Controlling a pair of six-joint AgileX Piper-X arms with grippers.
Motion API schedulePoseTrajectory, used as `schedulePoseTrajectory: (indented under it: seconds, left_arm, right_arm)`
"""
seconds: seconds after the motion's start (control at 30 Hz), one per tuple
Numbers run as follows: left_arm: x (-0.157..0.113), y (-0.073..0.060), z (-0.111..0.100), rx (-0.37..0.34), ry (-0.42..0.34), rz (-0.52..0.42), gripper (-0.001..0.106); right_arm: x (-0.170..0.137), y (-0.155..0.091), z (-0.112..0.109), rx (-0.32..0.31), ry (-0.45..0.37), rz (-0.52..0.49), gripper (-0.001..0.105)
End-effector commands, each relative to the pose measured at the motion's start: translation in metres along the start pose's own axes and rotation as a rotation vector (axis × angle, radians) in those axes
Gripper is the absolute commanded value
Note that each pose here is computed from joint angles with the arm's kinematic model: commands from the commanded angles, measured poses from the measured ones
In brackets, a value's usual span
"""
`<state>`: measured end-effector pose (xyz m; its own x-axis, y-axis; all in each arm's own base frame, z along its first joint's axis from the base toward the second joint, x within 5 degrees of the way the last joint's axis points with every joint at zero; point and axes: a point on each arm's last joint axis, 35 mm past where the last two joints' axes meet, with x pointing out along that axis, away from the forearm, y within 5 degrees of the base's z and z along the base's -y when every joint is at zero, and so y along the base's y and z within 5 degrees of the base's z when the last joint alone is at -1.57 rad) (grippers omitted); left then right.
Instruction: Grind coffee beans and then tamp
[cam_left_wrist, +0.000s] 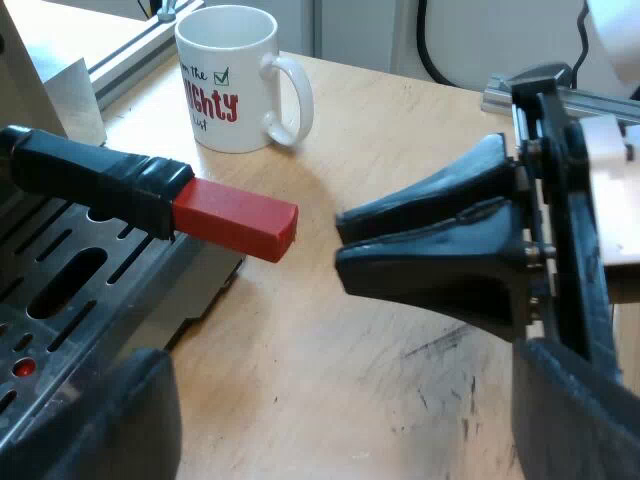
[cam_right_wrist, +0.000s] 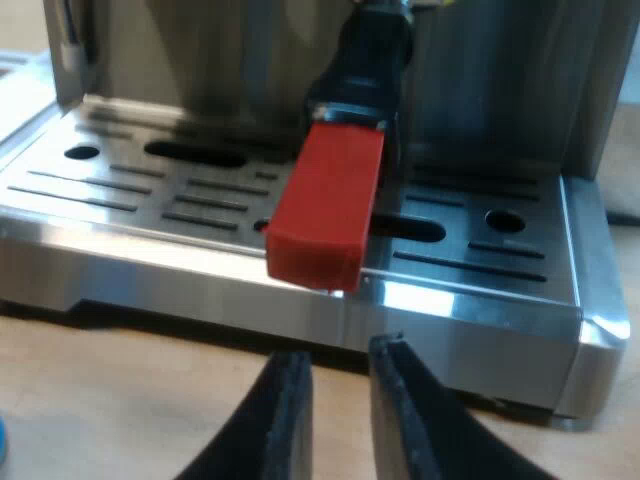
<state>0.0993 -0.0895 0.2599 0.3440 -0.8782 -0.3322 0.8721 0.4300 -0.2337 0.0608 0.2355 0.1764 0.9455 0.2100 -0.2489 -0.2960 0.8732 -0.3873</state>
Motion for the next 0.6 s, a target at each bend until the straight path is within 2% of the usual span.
schedulePoseTrajectory:
  seconds: [0.03,0.23,0.27,0.43,0.6]
  left_arm:
    - [-0.001,-0.001,0.002,0.006,-0.007,-0.015,0.069]
    - [-0.001,-0.002,0.003,0.008,-0.009,-0.031,0.069]
    - [-0.001,-0.003,0.003,0.008,-0.008,-0.047,0.069]
    - [-0.001,-0.003,0.003,0.008,-0.008,-0.068,0.069]
    - [-0.002,-0.004,0.003,0.009,-0.01,-0.068,0.069]
  right_arm:
    - [-0.006,-0.002,0.004,-0.007,-0.009,0.001,0.017]
    - [-0.017,-0.007,0.01,0.002,-0.026,0.031,0.017]
    - [-0.024,-0.013,0.017,0.031,-0.045,0.049,0.023]
    - [-0.03,-0.025,0.029,0.094,-0.069,0.061,0.045]
    - [-0.035,-0.034,0.036,0.128,-0.08,0.091,0.058]
